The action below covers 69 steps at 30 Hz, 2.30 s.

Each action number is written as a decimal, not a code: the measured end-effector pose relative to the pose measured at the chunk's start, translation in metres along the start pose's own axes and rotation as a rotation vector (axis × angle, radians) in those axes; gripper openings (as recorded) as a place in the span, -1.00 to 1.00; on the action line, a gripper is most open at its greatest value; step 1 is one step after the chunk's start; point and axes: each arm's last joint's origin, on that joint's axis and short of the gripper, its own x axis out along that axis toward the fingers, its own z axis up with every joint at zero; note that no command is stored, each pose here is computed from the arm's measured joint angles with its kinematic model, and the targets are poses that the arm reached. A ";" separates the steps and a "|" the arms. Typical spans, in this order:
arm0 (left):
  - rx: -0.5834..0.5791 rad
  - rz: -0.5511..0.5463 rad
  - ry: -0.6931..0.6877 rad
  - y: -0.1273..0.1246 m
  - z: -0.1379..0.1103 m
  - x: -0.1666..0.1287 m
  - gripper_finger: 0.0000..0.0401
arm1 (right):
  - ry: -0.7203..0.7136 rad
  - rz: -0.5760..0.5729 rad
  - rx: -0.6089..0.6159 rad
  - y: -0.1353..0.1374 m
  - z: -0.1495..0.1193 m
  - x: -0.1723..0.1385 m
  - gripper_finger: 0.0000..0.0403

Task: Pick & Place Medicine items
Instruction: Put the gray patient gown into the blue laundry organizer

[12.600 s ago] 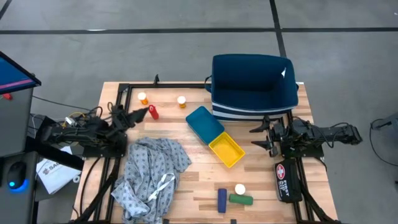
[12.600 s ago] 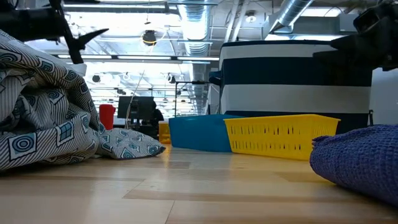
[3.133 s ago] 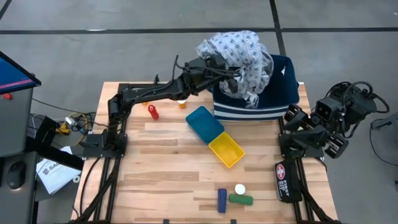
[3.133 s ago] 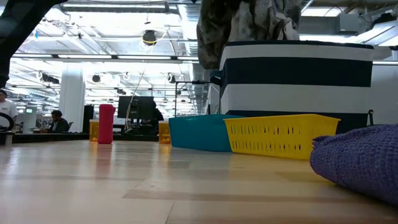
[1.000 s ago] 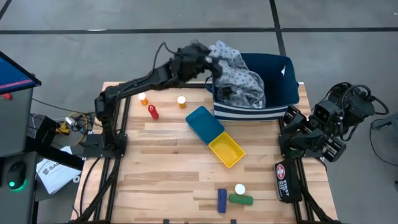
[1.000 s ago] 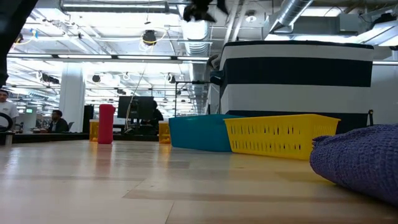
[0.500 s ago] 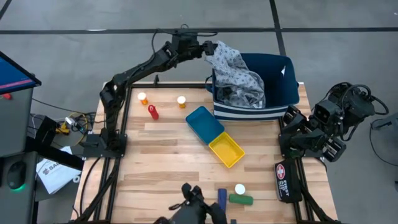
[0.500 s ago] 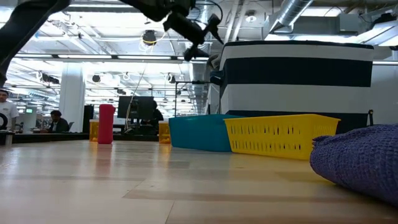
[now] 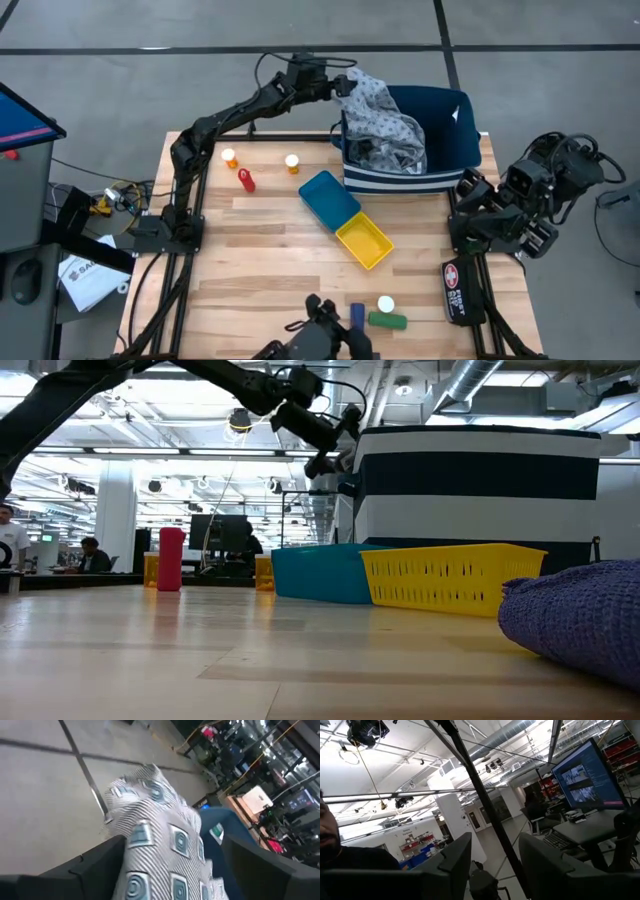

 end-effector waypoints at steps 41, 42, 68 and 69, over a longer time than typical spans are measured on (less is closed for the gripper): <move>0.346 0.148 -0.084 -0.020 0.005 -0.024 0.31 | -0.013 0.007 -0.018 -0.001 0.004 -0.003 -0.20; 0.347 0.153 -0.073 -0.018 0.002 -0.023 0.29 | -0.014 0.007 -0.023 -0.001 0.004 -0.003 -0.20; 0.352 -0.116 -0.035 -0.038 -0.019 -0.020 -0.99 | -0.011 0.006 -0.038 -0.001 0.004 -0.004 -0.20; 0.355 -0.144 -0.037 -0.044 -0.021 -0.022 -0.99 | -0.010 0.006 -0.039 -0.001 0.004 -0.004 -0.20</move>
